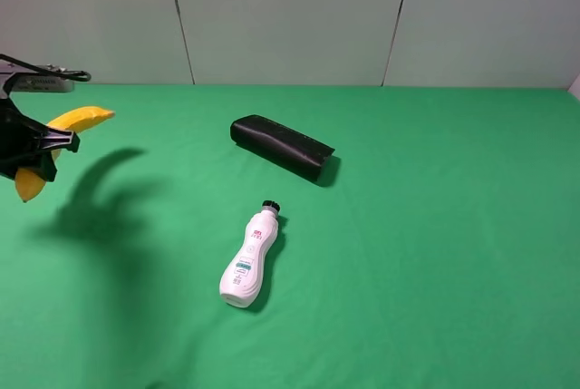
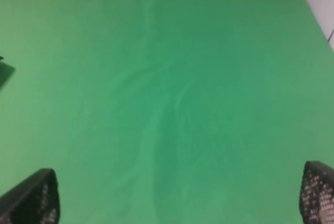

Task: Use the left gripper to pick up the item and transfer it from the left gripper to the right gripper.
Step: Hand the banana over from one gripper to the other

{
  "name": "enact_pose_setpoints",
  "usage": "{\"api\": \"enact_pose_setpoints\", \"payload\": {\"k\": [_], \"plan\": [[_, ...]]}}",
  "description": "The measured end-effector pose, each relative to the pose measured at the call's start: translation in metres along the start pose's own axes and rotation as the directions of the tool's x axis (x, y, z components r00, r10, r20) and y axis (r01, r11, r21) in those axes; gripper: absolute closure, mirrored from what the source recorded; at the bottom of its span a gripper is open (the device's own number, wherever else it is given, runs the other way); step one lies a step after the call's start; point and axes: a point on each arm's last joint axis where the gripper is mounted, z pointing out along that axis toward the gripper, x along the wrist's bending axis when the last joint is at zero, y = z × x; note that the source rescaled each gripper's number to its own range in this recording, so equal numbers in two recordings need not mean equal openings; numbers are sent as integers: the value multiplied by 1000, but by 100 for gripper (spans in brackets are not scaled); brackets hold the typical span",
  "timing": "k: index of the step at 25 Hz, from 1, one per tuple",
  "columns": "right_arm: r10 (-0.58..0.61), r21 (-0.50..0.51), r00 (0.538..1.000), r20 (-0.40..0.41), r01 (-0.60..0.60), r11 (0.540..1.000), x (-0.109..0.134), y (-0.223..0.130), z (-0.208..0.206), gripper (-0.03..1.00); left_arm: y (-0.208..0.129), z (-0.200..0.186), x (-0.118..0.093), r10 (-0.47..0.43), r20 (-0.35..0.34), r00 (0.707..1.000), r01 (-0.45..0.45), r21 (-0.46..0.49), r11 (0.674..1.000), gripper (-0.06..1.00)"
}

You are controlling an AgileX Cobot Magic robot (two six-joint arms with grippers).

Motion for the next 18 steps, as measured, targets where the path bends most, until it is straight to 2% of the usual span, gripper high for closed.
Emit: {"api": "enact_pose_setpoints", "payload": {"k": [4, 8, 12, 18], "plan": [[0, 0, 1000, 0, 0, 1000, 0, 0, 0, -3, 13, -12, -23, 123, 21, 992, -123, -10, 992, 94], [0, 0, 1000, 0, 0, 1000, 0, 0, 0, -3, 27, -26, -48, 257, 38, 966, -255, -43, 966, 94], [0, 0, 1000, 0, 0, 1000, 0, 0, 0, -3, 36, -40, -72, 368, 55, 928, -365, -64, 929, 94], [0, 0, 1000, 0, 0, 1000, 0, 0, 0, -3, 38, -54, -100, 502, 120, 857, -493, -96, 865, 94]]}}
